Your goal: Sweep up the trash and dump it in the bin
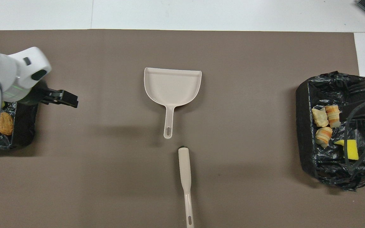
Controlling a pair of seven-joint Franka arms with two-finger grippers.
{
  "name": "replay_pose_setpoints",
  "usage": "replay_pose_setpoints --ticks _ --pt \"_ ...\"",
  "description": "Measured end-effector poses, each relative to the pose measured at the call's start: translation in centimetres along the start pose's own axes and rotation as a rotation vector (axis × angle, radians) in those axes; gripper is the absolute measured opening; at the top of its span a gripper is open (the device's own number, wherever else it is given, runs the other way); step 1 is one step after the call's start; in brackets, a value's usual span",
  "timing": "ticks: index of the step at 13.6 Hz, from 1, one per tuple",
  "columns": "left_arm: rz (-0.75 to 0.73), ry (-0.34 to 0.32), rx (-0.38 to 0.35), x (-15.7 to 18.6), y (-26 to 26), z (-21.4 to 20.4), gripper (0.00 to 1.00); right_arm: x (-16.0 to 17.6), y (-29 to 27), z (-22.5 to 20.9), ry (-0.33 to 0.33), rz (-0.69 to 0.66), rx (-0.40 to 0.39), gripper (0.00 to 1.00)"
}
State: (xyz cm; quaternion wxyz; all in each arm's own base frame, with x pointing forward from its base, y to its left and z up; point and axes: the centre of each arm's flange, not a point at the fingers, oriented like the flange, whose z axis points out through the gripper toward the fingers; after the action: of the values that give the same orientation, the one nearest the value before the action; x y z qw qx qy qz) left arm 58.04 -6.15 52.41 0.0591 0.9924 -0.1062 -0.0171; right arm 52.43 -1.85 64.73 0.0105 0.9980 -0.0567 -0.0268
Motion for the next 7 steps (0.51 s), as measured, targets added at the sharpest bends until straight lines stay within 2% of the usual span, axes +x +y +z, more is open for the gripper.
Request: replay_pose_setpoints --ticks 2,4,7 --pt "0.027 0.020 0.033 -1.8 -1.6 -2.8 1.00 0.0 0.0 0.0 0.000 0.000 0.000 1.00" --pt "0.059 0.032 0.106 -2.6 -1.7 -4.9 1.00 0.0 0.0 0.0 0.000 0.000 0.000 1.00" --pt "0.068 0.043 0.130 -3.4 -1.1 -9.2 1.00 0.0 0.0 0.0 0.000 0.000 0.000 1.00"
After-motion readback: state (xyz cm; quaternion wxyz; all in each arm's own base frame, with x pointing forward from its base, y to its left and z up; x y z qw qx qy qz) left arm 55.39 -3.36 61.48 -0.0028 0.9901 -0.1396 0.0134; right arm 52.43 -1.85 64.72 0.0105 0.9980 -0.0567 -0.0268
